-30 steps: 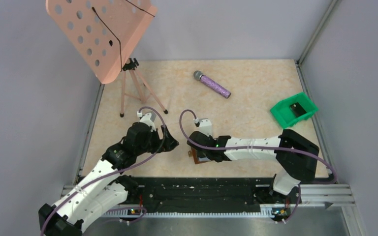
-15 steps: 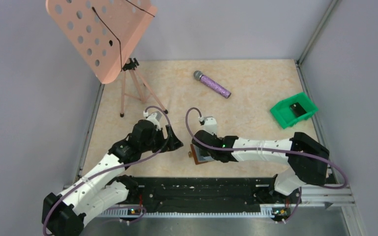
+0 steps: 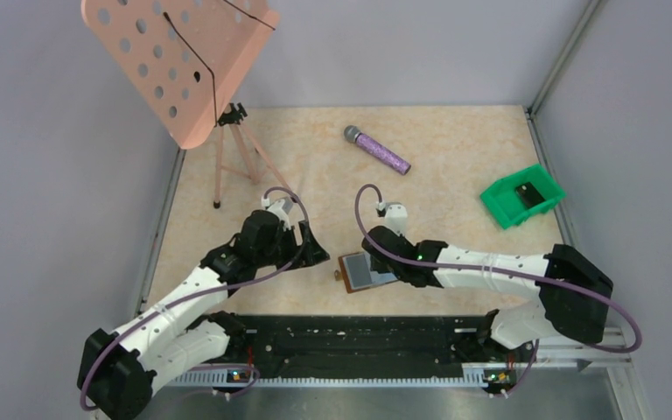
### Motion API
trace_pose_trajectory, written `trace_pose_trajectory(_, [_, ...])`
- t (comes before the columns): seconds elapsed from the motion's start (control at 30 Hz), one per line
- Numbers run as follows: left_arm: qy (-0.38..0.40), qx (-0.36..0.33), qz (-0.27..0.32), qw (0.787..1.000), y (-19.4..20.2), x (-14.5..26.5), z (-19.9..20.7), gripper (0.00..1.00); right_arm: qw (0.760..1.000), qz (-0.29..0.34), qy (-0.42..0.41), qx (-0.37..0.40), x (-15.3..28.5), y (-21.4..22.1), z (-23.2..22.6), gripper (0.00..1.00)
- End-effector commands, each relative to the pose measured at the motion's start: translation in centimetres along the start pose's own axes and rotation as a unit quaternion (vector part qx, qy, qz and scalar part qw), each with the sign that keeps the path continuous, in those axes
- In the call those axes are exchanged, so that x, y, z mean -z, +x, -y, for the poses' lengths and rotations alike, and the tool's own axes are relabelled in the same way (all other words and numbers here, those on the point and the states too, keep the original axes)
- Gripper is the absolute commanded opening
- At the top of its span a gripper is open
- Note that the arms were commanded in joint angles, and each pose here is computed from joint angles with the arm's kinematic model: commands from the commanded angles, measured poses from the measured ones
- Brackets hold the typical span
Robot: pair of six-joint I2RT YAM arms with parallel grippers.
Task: Take the credit cards out of the card holder
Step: Remove the credit card from the card holder.
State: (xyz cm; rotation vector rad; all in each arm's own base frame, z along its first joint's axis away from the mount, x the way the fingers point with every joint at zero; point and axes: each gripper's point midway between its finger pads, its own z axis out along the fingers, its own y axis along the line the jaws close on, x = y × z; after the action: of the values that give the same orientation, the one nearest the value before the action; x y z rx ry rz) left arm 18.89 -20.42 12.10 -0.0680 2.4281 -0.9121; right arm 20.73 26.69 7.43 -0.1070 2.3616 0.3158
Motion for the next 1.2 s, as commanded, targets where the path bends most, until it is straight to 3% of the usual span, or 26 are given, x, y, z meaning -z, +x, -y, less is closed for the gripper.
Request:
trace_pose_trajectory(0.0, [0.016, 0.0, 0.019, 1.0, -1.1, -0.6, 0.8, 0.8, 1.0, 0.018, 0.018, -0.007, 0.2, -1.1, 1.4, 0.29])
trace_pose_trajectory(0.4, [0.009, 0.013, -0.008, 1.0, -0.4, -1.4, 0.6, 0.73, 0.998, 0.012, 0.051, -0.037, 1.3, -0.4, 5.9, 0.3])
trace_pose_trajectory(0.57, [-0.012, 0.001, 0.036, 0.999, -1.7, -0.4, -0.1, 0.75, 0.998, 0.018, 0.009, -0.051, 3.4, -2.6, 3.4, 0.36])
trace_pose_trajectory(0.73, [-0.027, -0.013, 0.052, 0.998, -2.5, 0.5, -0.2, 0.77, 0.995, 0.038, -0.086, -0.046, 4.8, -4.4, -2.2, 0.35])
trace_pose_trajectory(0.9, [-0.039, -0.016, 0.061, 0.997, -2.6, 1.2, -0.7, 0.77, 0.995, 0.004, -0.094, -0.031, 2.5, -2.6, -4.4, 0.35])
trace_pose_trajectory(1.17, [-0.05, -0.03, 0.102, 0.993, -3.1, 3.3, -1.4, 0.77, 0.998, -0.03, -0.045, 0.016, -0.1, 0.0, -4.2, 0.58])
